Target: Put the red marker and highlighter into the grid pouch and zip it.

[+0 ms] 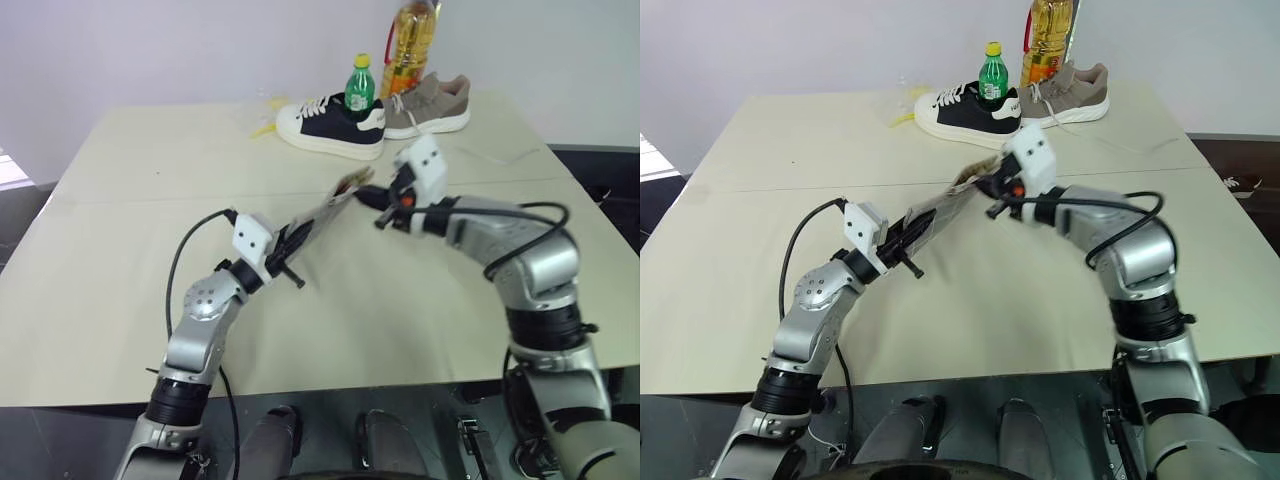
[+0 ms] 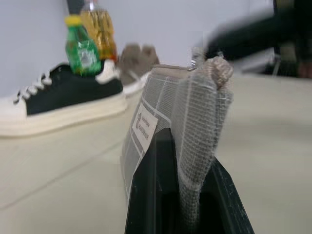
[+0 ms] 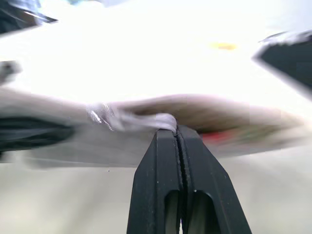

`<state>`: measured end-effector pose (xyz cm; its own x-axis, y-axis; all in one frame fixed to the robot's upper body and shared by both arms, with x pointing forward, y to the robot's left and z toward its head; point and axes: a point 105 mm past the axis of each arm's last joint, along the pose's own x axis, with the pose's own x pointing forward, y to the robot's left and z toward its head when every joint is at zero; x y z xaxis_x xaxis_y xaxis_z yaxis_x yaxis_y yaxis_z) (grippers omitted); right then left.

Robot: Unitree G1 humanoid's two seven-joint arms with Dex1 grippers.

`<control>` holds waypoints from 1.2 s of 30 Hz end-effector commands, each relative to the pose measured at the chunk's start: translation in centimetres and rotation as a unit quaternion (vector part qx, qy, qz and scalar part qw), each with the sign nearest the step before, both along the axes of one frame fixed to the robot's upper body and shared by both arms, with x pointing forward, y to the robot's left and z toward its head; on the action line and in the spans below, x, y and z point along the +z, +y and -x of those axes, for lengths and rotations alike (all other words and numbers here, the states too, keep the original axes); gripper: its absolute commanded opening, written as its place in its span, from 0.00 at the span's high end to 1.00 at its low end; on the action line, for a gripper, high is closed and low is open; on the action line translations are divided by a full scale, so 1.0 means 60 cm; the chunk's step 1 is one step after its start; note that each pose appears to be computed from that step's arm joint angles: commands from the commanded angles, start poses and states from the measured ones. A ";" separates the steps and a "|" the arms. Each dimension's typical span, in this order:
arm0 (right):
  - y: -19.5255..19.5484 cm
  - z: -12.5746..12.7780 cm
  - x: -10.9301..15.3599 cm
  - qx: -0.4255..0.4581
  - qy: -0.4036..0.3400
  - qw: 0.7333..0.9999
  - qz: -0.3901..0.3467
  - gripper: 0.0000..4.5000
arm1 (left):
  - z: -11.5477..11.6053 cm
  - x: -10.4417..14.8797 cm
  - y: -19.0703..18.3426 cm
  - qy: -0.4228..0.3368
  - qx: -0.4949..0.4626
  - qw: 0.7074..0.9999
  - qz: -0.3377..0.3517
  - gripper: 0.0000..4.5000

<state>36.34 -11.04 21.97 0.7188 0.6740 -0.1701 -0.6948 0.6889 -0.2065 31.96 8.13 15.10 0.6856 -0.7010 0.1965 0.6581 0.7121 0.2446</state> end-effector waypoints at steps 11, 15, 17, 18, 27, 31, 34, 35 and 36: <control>-0.133 -0.064 -0.002 -0.101 -0.115 0.959 0.239 1.00 | 0.044 -0.021 0.022 -0.014 -0.023 0.997 -0.076 1.00; -0.122 -0.049 -0.029 -0.058 -0.103 0.959 0.256 0.94 | 0.050 -0.029 0.024 0.008 -0.024 0.997 -0.070 0.93; -0.119 -0.036 -0.044 -0.026 -0.078 0.964 0.252 0.79 | 0.054 -0.032 0.026 0.022 -0.027 0.997 -0.065 0.76; -0.117 -0.028 -0.052 -0.010 -0.064 0.967 0.245 0.69 | 0.058 -0.034 0.028 0.030 -0.028 0.997 -0.065 0.65; -0.123 0.013 -0.088 0.045 -0.044 0.981 0.183 0.10 | 0.084 -0.072 0.164 0.109 0.127 0.983 -0.076 0.06; -0.109 0.005 -0.090 0.043 -0.035 0.995 0.083 0.10 | 0.100 -0.083 0.237 0.144 0.223 0.962 -0.065 0.06; -0.106 0.001 -0.098 0.045 -0.026 0.997 0.061 0.10 | 0.107 -0.078 0.251 0.141 0.242 0.958 -0.058 0.06; -0.106 -0.001 -0.102 0.044 -0.024 0.997 0.058 0.10 | 0.109 -0.075 0.254 0.136 0.248 0.958 -0.056 0.06; -0.106 -0.002 -0.106 0.045 -0.022 0.997 0.056 0.10 | 0.111 -0.074 0.255 0.136 0.250 0.957 -0.052 0.06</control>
